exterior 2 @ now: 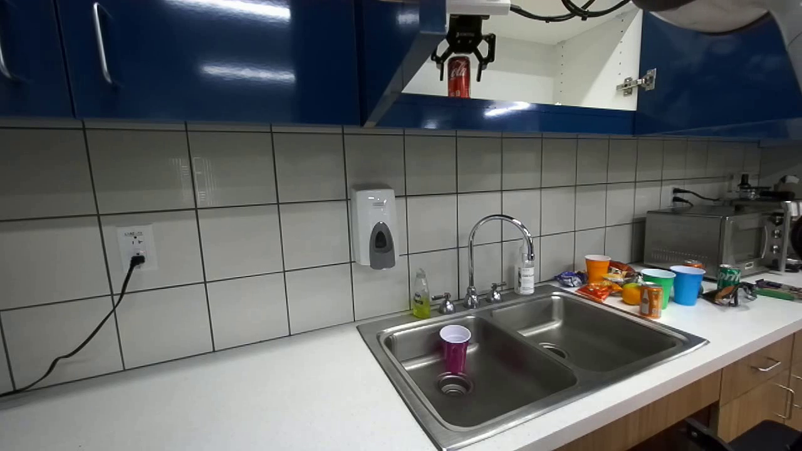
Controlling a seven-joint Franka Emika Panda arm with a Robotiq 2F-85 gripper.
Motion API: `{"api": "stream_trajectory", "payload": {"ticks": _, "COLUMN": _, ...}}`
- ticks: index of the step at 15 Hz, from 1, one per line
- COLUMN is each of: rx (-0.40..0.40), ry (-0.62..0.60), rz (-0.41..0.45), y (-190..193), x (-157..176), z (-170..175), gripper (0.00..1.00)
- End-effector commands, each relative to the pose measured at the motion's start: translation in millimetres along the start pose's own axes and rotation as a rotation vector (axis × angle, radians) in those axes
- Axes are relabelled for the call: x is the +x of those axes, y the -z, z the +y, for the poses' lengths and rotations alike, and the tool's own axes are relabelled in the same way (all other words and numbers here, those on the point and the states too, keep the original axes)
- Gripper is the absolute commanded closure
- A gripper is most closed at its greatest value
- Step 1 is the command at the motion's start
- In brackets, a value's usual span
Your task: Put the Coca Cola can inside the open cabinet
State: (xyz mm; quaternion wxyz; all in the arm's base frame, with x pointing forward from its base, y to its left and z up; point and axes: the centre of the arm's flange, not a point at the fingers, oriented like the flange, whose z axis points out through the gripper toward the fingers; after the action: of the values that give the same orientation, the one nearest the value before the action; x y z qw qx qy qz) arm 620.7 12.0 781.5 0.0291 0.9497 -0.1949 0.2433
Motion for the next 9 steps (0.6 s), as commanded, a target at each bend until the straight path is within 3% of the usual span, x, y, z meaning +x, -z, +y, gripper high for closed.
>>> {"api": "stream_trajectory", "payload": {"ticks": 1, "rx": -0.030, "ry": -0.031, "rz": -0.014, "y": 1, "x": 17, "z": -8, "gripper": 0.00}}
{"api": "stream_trajectory", "payload": {"ticks": 9, "rx": -0.013, "ry": -0.006, "rz": -0.012, "y": 11, "x": -3, "z": -10, "gripper": 0.00}}
